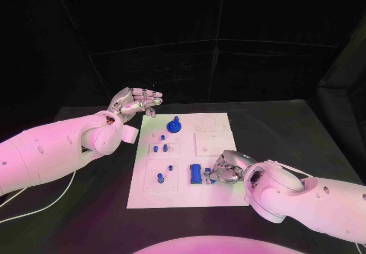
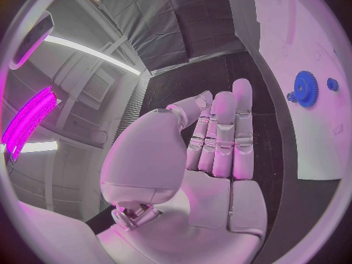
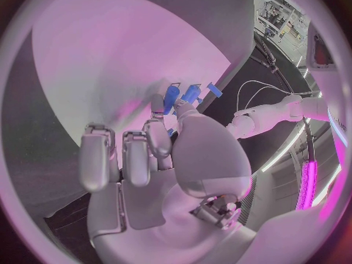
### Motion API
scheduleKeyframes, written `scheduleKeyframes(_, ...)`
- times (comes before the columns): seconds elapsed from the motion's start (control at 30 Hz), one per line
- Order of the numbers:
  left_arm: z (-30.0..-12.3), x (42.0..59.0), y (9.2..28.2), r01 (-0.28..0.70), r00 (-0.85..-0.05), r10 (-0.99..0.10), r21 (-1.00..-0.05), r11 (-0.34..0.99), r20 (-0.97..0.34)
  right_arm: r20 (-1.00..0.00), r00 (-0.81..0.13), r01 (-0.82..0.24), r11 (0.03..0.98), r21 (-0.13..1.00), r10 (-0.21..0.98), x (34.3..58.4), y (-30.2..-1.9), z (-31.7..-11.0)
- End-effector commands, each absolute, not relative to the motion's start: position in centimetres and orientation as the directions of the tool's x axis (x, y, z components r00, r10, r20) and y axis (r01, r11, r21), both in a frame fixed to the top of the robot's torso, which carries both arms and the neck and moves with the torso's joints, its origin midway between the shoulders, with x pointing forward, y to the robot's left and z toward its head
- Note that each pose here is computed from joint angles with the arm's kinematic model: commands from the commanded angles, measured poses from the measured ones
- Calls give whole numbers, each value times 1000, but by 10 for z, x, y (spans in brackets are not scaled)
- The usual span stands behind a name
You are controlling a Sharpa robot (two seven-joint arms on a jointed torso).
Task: Assemble the parts on the task board
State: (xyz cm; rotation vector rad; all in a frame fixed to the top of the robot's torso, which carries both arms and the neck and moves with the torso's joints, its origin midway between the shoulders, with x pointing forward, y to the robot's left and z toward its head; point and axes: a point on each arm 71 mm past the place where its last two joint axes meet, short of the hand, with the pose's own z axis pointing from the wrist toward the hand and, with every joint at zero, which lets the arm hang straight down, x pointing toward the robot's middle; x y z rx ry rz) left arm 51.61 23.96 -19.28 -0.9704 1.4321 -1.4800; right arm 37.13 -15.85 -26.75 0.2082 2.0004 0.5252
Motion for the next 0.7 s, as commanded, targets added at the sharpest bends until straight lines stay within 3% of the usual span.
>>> scheduleKeyframes(0.03, -192, 516, 238, 53, -360, -933, -999, -4, -16, -803, -479, -84, 892, 445, 355, 370, -157, -267)
scheduleKeyframes(0.7, -192, 516, 238, 53, -359, -933, -999, -3, -16, -809, -452, -108, 877, 469, 377, 368, -158, -262)
